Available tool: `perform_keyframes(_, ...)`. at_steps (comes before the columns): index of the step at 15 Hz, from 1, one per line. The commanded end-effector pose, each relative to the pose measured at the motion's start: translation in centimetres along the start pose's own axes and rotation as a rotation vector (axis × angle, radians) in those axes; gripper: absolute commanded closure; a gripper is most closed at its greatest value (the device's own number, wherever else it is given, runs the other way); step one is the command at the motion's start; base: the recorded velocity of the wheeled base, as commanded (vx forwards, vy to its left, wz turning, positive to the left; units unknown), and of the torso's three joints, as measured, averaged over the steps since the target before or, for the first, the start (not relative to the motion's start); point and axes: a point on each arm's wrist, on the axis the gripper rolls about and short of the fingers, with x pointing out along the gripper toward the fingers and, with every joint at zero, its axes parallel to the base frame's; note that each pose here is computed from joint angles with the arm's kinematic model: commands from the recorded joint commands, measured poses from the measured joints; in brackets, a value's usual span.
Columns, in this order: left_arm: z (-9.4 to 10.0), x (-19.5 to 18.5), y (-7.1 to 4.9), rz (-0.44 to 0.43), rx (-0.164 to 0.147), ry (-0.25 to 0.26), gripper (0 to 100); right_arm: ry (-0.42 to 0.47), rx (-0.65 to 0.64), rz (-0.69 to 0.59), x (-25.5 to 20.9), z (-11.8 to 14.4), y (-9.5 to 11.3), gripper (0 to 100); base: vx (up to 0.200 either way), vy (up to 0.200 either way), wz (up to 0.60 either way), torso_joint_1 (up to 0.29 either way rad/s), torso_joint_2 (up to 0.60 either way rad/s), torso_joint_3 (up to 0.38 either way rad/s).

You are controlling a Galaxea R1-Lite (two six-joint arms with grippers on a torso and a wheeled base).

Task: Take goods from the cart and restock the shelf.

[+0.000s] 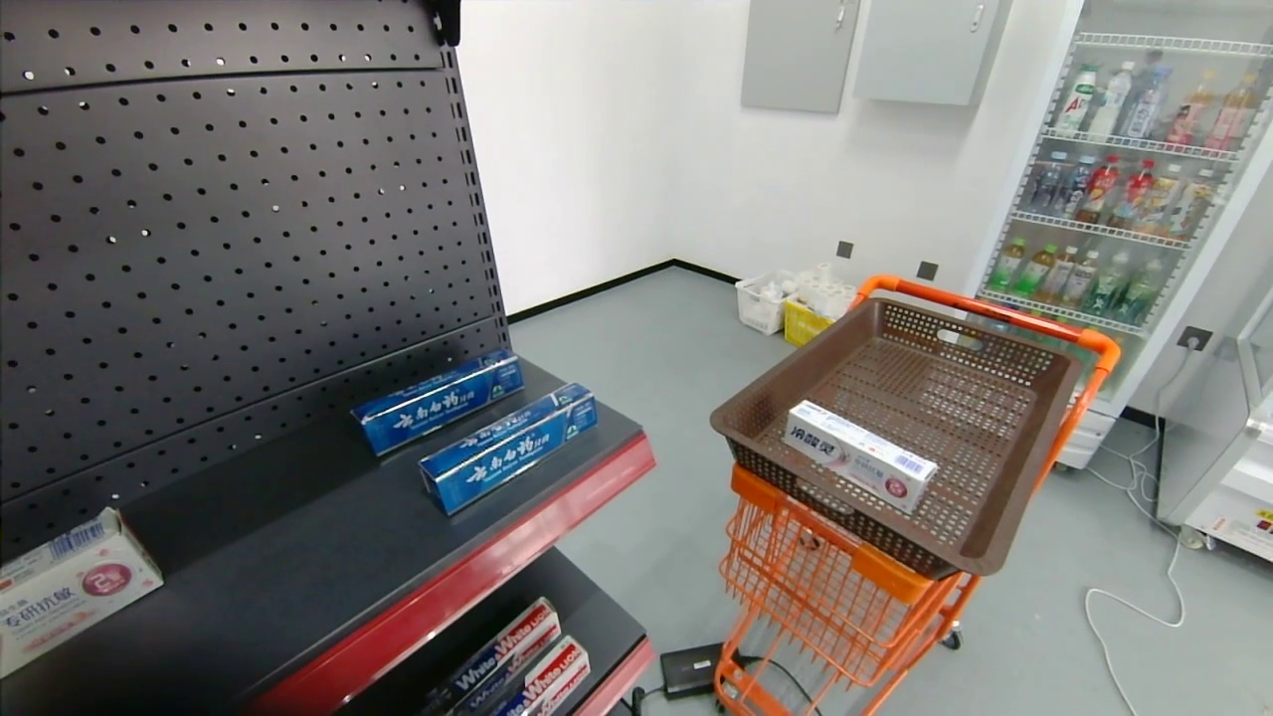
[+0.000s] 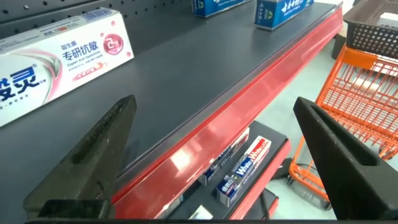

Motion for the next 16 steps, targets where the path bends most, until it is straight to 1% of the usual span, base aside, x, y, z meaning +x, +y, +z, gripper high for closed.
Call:
perform_keyframes(1, -0.01, 0.00, 0.00, 0.000, 0.000, 0.001, 0, 0.000, -0.002, -0.001, 0.00, 0.00, 0.00, 0, 0.000, 0.000, 0.00, 0.000, 0.00, 0.000)
perform_keyframes(10, 0.01, 0.00, 0.00, 0.001, 0.000, -0.001, 0, 0.000, 0.000, -0.007, 0.00, 0.00, -0.01, 0, 0.000, 0.000, 0.00, 0.000, 0.00, 0.000)
perform_keyframes(16, -0.01, 0.00, -0.01, 0.002, 0.000, 0.001, 0, 0.000, -0.002, -0.007, 0.00, 0.00, -0.01, 0, 0.000, 0.000, 0.60, 0.002, 0.00, 0.002)
